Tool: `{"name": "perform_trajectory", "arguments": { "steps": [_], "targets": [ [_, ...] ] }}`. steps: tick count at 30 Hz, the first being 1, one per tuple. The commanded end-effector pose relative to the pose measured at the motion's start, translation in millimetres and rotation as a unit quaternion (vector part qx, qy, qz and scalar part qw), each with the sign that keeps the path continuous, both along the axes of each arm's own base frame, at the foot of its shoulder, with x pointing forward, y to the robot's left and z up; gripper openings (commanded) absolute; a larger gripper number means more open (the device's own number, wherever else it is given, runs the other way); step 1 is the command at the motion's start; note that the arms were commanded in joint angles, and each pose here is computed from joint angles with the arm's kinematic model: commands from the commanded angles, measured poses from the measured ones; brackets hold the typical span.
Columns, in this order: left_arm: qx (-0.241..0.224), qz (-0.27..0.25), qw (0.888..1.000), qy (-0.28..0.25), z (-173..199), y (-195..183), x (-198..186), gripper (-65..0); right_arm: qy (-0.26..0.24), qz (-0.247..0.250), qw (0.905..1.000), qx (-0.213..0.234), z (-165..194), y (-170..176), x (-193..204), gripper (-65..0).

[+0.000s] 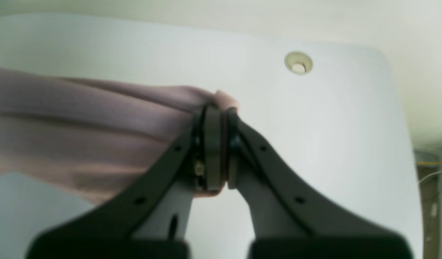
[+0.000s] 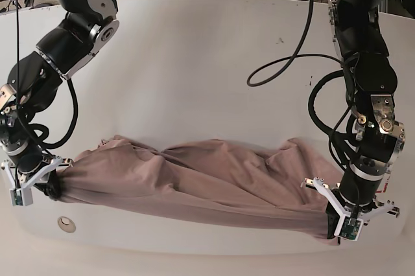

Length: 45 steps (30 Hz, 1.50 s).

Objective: Fold the T-shirt properly
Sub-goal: 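Lift the shirt with both grippers and stretch it between them, then drag the held edge across the table, laying the shirt flat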

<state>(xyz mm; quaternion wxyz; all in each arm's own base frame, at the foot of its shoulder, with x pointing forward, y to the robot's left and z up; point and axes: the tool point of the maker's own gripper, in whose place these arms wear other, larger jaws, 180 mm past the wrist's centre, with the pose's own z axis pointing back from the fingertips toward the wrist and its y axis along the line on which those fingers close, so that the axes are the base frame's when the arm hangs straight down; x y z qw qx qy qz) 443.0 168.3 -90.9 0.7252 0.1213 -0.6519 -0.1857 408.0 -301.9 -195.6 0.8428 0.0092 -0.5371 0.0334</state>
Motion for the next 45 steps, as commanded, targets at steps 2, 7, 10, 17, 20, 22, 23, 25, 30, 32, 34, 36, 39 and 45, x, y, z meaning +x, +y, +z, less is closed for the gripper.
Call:
{"name": "perform_trajectory", "arguments": {
  "steps": [2, 7, 10, 17, 20, 22, 23, 25, 30, 32, 34, 36, 39, 45],
  "targets": [
    [0.006, 0.024, 0.998, -0.063, 56, 12, 4, -64.6, -0.083, 0.010, 0.9953, -0.050, 88, -4, 27, -65.0],
    [0.004, 0.045, 0.992, -0.116, 123, 22, 4, -64.6, -0.141, 0.028, 0.9844, -0.101, 162, 3, 44, -65.0],
    [0.014, 0.061, 0.988, -0.143, 158, 32, -1, -64.6, -0.170, 0.036, 0.9760, -0.131, 201, 8, 47, -65.0],
    [0.026, 0.083, 0.980, -0.177, 200, 46, -11, -64.4, -0.188, 0.031, 0.9638, -0.186, 253, 6, 43, -65.0],
    [0.038, 0.072, 0.984, -0.161, 187, 36, -6, -64.4, -0.181, 0.031, 0.9650, -0.187, 247, 5, 43, -65.0],
    [0.041, 0.075, 0.988, -0.127, 162, 37, -2, -64.4, -0.158, 0.032, 0.9690, -0.187, 227, 4, 44, -65.0],
    [0.043, 0.079, 0.990, -0.110, 151, 38, -3, -64.4, -0.148, 0.033, 0.9699, -0.191, 217, 4, 42, -65.0],
    [0.054, 0.082, 0.992, -0.082, 133, 39, -4, -64.4, -0.136, 0.032, 0.9707, -0.196, 202, 4, 38, -65.0],
    [0.121, 0.077, 0.990, 0.009, 76, 39, -10, -64.4, -0.095, 0.026, 0.9744, -0.202, 149, 0, 16, -65.0],
    [0.136, 0.088, 0.985, 0.060, 47, 47, -15, -64.6, -0.071, 0.028, 0.9762, -0.203, 122, 0, 5, -65.0],
    [0.148, 0.095, 0.980, 0.096, 26, 56, -20, -64.9, -0.054, 0.027, 0.9804, -0.187, 100, 2, -3, -65.0],
    [0.170, 0.105, 0.967, 0.155, -11, 72, -33, -64.9, -0.025, 0.022, 0.9836, -0.177, 69, 2, -20, -65.0],
    [0.177, 0.114, 0.955, 0.209, -49, 91, -50, -64.9, 0.012, 0.016, 0.9850, -0.171, 38, 2, -40, -65.0],
    [0.179, 0.089, 0.919, 0.339, -152, 90, -104, -65.0, 0.106, 0.004, 0.9869, -0.121, -43, 3, -89, -65.0]
  ]
}}
